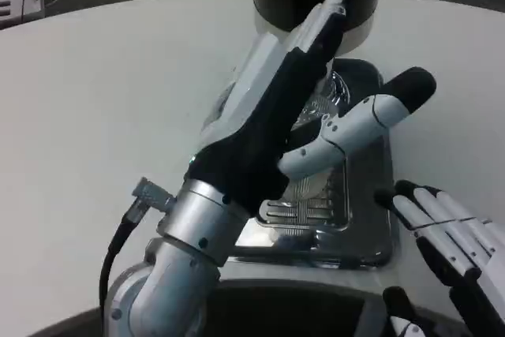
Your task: Grasp the cup under the faucet to collect the drink, then remove the cup.
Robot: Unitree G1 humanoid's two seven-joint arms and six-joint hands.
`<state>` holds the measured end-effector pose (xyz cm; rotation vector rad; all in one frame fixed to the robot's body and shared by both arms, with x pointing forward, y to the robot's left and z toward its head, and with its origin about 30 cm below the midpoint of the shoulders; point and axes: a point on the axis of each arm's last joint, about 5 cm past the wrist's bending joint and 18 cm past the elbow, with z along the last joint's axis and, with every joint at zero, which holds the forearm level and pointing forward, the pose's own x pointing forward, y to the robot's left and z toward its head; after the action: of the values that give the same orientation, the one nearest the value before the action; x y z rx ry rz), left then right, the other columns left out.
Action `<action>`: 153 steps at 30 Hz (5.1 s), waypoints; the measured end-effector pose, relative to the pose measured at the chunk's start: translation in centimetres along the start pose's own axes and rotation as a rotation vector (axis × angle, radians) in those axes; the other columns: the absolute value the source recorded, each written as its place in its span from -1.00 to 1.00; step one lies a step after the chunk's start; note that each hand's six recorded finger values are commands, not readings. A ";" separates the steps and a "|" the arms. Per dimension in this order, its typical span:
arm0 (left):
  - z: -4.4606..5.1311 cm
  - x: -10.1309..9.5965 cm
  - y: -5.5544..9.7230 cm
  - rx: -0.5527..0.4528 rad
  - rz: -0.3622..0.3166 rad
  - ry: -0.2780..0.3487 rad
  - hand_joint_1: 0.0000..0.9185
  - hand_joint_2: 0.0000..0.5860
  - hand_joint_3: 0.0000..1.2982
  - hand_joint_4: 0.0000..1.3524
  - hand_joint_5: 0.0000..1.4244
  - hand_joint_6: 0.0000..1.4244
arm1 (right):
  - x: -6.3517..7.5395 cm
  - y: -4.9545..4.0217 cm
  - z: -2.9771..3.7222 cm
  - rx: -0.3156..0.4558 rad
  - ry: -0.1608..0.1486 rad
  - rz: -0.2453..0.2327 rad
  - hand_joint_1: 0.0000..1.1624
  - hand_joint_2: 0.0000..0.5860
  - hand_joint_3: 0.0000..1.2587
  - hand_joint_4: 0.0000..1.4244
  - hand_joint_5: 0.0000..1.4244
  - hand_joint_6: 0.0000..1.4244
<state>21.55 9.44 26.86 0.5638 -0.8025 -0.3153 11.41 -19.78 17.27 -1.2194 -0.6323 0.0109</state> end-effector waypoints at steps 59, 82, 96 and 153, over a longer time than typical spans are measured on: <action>2.71 1.8 1.7 0.378 -0.211 0.011 -1.00 -0.56 -1.00 -1.00 -1.00 -1.00 | 3.7 1.29 -1.12 0.286 0.149 -0.024 -0.19 0.07 -0.98 -0.94 -0.91 -0.77; 2.88 1.6 1.9 0.406 -0.203 0.014 -1.00 -0.52 -1.00 -1.00 -0.99 -1.00 | 5.8 1.74 -1.05 0.370 0.175 -0.030 -0.16 -0.08 -1.00 -0.98 -0.96 -0.81; 2.79 -0.2 1.8 0.360 -0.026 -0.023 -1.00 -0.50 -1.00 -1.00 -0.96 -1.00 | 6.4 2.07 -0.99 0.393 0.170 -0.017 -0.14 -0.08 -1.00 -0.99 -0.96 -0.82; -1.72 -15.0 -3.3 0.472 0.033 0.477 -1.00 -0.42 -1.00 -1.00 -1.00 -1.00 | 12.2 4.08 -1.13 0.596 0.104 -0.009 -0.02 -0.15 -1.00 -0.96 -0.93 -0.78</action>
<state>12.77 14.40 15.19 1.0212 -0.4164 0.0502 23.34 -15.17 18.92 -0.6366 -0.4935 0.1201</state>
